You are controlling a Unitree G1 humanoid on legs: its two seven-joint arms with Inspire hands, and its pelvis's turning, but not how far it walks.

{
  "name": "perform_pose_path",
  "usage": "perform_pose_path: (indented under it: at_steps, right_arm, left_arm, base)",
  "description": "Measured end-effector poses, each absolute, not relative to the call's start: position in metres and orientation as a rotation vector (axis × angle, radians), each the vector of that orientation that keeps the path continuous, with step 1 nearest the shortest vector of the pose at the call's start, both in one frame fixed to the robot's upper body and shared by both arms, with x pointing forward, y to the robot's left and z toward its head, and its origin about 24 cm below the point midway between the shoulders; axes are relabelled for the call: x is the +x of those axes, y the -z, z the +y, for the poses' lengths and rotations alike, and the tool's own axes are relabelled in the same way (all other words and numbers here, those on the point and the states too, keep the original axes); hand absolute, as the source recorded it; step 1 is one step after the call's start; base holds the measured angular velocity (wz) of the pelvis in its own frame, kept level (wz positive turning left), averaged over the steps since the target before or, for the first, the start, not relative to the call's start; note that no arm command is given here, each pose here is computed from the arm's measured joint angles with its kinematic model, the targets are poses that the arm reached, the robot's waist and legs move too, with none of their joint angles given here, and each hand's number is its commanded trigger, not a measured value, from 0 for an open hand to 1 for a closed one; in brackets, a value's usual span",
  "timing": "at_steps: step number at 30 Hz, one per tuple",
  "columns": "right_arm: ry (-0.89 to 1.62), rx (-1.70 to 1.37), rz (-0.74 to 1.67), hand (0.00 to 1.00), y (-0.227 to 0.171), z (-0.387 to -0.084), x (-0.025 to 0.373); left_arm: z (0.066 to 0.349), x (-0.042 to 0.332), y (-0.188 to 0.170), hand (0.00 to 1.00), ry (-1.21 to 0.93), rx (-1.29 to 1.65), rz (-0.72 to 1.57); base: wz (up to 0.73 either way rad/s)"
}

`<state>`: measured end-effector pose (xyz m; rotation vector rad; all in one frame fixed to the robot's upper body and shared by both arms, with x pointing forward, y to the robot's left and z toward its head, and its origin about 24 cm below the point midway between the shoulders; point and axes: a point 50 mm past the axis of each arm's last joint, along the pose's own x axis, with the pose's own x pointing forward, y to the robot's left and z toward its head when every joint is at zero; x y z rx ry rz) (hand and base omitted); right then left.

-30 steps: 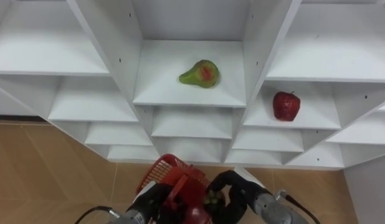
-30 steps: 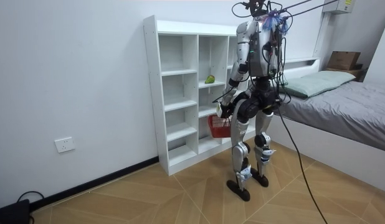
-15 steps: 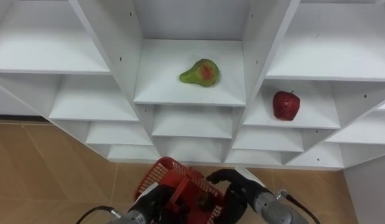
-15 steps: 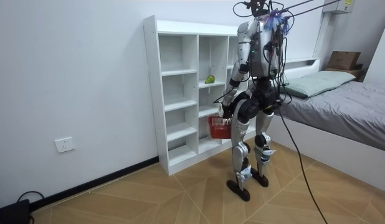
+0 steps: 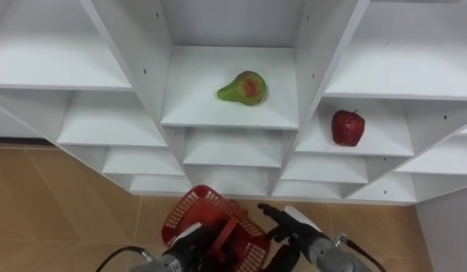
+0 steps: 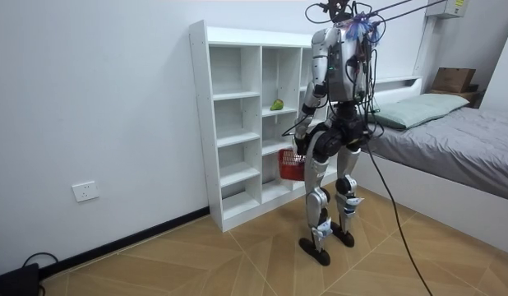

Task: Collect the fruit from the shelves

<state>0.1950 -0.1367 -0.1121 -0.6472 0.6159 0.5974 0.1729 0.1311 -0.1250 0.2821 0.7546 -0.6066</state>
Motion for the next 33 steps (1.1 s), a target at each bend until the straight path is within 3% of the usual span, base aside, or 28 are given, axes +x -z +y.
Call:
perform_pose_path:
  at_steps: [20,33]
  right_arm:
    - [-0.585,-0.644,0.606,0.00,0.111,-0.136,0.196]
    - [-0.569,-0.627,0.488,0.00,0.094,-0.126,0.205]
  left_arm:
    - [0.137,0.173,0.127,1.00,0.525,0.312,0.752]
    - [0.160,0.156,0.140,1.00,0.386,0.351,0.850]
  base:
    - [0.00]
    - [0.00]
